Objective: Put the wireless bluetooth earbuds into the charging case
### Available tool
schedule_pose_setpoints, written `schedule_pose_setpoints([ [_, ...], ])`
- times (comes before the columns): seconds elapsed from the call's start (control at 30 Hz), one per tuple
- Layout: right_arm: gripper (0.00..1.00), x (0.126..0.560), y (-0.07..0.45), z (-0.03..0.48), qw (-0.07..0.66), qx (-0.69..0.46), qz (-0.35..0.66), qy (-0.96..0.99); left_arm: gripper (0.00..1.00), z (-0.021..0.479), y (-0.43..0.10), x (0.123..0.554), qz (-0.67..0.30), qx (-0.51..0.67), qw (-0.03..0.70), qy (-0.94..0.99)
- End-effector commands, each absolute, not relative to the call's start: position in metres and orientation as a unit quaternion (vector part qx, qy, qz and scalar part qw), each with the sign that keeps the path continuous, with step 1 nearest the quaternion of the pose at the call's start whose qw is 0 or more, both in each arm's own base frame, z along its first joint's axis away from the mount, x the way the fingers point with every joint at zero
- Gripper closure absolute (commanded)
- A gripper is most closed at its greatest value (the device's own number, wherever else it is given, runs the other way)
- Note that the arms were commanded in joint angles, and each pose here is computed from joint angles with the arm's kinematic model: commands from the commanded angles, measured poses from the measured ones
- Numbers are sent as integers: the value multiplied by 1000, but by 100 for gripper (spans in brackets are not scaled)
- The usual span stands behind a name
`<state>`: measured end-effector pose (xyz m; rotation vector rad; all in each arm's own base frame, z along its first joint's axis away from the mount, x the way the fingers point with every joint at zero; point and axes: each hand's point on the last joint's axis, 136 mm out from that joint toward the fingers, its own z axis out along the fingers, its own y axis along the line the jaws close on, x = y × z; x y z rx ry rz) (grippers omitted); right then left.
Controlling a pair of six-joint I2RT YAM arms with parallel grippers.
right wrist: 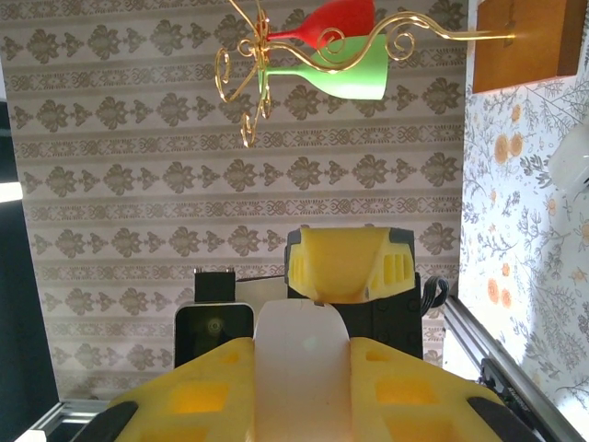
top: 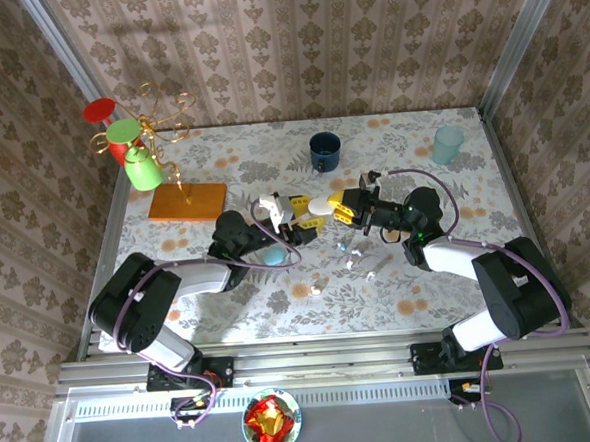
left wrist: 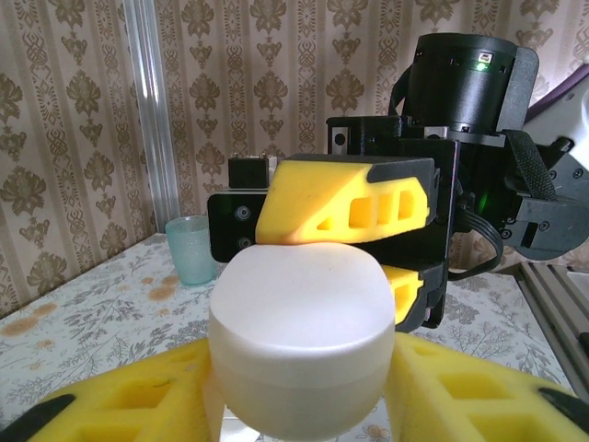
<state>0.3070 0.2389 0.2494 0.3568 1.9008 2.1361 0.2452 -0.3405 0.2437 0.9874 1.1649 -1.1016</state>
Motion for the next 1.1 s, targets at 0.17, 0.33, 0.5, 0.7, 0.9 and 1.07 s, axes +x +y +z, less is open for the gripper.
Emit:
schedule_pose_setpoints([
  [0.17,89,304,238,271,152,90,741,648,61,258,-343,242,-487,434,592,474],
  [0.33,89,303,239,270,152,89,738,652,59,260,-343,241,-488,435,592,471],
  [0.5,89,303,239,271,154,87,738,651,54,259,-344,243,-487,435,593,471],
  [0.7,89,303,240,270,150,86,737,653,57,259,-346,243,-493,436,587,472],
  [0.9,77,303,240,269,151,86,733,658,68,258,-346,241,-494,436,585,472],
  [1.07,33,301,236,279,187,71,713,672,67,250,-342,242,-490,434,582,482],
])
